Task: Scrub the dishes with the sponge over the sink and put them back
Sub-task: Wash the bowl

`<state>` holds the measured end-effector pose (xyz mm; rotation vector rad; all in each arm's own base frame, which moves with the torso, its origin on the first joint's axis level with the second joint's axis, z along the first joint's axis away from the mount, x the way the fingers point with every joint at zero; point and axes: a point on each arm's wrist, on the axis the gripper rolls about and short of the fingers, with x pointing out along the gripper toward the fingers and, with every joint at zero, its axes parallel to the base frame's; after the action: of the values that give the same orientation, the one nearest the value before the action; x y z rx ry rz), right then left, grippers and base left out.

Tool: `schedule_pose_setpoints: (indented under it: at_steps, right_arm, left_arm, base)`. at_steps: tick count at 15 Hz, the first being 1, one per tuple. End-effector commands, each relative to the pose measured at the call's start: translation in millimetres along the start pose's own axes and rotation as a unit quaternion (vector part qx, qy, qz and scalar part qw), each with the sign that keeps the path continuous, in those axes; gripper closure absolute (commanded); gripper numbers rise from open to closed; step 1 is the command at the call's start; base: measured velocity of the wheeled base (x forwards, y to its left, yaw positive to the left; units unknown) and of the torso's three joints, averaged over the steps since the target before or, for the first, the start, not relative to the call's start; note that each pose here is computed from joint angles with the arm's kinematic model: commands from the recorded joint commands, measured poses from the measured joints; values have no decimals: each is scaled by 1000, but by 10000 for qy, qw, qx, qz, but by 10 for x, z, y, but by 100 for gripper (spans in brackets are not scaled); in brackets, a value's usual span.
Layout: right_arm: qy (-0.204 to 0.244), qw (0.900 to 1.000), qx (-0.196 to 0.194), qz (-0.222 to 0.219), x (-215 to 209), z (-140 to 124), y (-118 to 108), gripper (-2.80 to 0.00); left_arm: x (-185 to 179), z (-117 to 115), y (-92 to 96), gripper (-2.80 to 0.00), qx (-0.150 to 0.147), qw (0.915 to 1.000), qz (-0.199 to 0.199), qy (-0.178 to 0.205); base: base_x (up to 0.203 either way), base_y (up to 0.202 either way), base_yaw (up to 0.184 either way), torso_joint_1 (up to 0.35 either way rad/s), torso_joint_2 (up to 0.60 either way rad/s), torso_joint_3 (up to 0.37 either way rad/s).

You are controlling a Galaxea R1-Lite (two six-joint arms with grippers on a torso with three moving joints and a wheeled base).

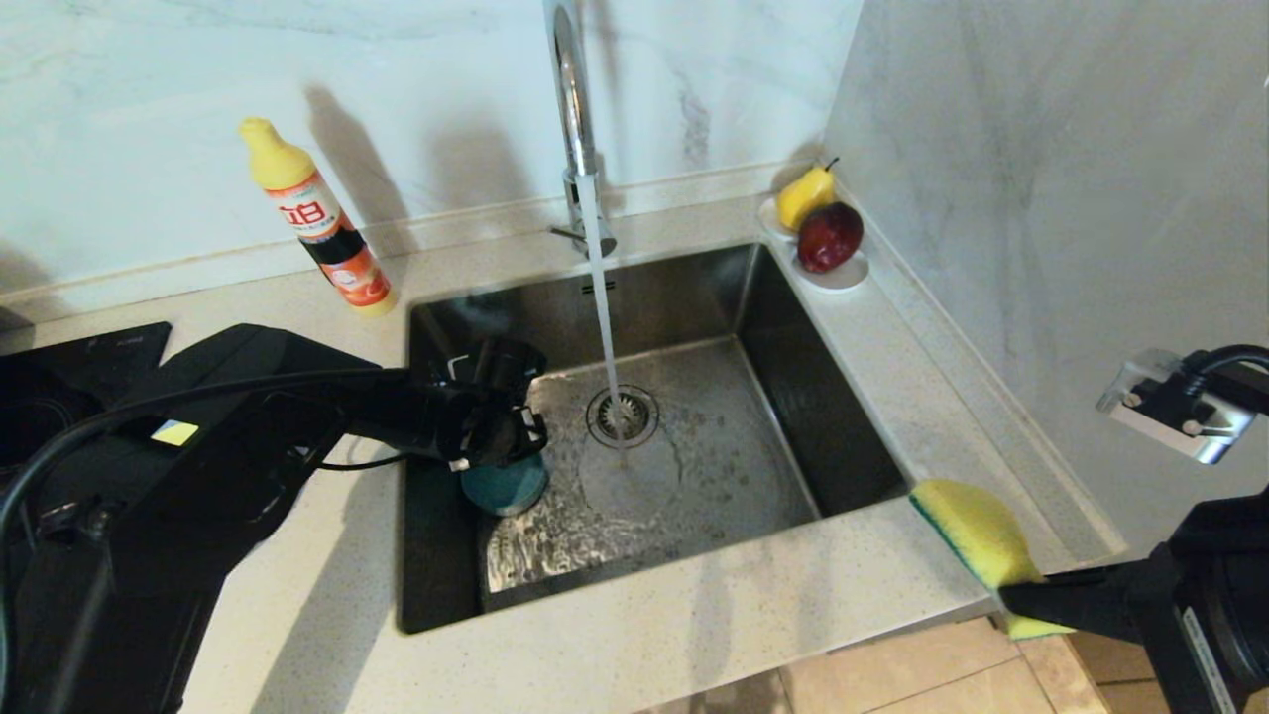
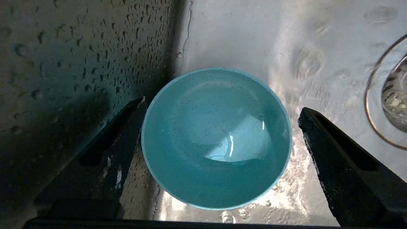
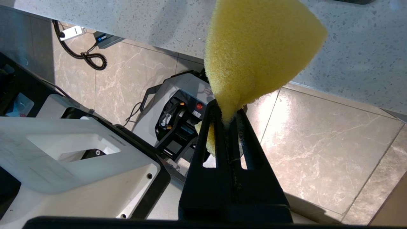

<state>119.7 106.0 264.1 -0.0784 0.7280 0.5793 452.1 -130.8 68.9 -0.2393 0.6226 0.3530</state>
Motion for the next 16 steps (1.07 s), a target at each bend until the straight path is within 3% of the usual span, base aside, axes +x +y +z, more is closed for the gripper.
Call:
schedule_pose_setpoints:
  at_steps: [1,16]
  right_arm:
    - [5,10000,6,0,-5,-2,0,0]
    - [-73,10000,51,-42,-47,0,-26,0]
  left_arm:
    - [24,-24,2,-280,-2,10000,32,16]
    - [55,-83,-57,-280,11,10000,-36,4]
  base:
    - [0,0,0,0,0,0]
    - [0,0,0,0,0,0]
